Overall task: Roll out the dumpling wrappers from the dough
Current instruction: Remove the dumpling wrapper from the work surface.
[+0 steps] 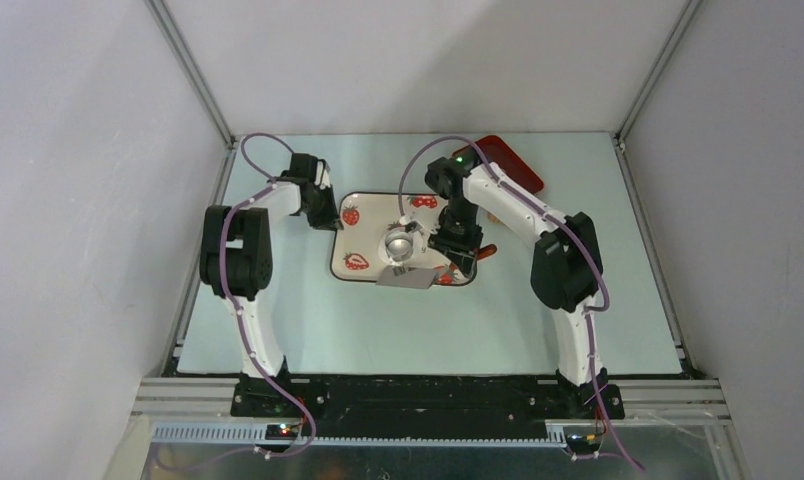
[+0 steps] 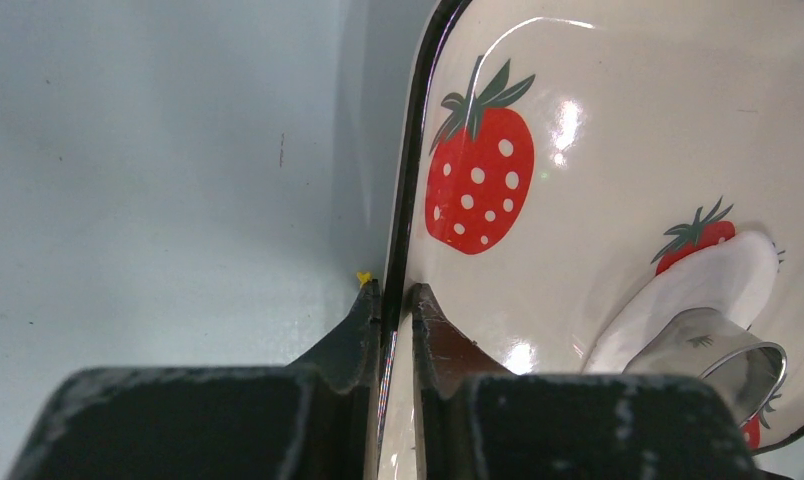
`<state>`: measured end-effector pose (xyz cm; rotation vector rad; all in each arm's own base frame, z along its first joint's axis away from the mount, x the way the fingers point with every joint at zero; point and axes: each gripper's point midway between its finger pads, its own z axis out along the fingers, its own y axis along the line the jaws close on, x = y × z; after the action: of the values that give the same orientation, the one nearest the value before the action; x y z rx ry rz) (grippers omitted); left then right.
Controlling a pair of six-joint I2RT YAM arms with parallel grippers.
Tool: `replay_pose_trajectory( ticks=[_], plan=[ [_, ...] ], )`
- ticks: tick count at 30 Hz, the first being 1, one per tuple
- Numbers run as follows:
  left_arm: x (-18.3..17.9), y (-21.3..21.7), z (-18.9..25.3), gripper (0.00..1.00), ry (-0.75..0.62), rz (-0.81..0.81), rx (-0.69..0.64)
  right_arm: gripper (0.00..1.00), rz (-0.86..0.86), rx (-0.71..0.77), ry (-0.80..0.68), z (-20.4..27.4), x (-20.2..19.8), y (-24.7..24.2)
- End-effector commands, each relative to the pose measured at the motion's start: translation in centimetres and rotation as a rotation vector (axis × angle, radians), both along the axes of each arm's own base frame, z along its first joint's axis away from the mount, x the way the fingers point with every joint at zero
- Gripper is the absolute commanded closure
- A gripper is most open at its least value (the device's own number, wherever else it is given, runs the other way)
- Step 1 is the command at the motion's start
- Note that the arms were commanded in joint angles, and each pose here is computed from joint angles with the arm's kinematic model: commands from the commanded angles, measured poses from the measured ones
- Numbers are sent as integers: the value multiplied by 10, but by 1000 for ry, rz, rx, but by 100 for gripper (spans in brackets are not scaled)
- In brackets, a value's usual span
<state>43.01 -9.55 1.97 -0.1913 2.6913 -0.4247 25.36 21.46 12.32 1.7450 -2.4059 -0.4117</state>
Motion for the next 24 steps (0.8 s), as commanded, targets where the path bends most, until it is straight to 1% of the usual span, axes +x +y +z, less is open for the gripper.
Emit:
replay_pose_trajectory(
  ticks=[1,6,9,15,24],
  plan=[
    [-13,-6,-7,100,37,-4,9,100,10,23,-59,34,-11,-11],
    [-13,-6,-7,100,36,-2,10,100,10,-12,-42,34,-25,-31],
    [-13,-6,-7,100,36,-2,10,100,1,-33,-43,32,-26,-40],
    [-13,-6,-7,100,34,-1,9,100,-13,-79,-29,22,-19,-53],
    [-12,-6,-7,100,32,-2,10,100,14,-111,-22,8,-3,-47]
  ],
)
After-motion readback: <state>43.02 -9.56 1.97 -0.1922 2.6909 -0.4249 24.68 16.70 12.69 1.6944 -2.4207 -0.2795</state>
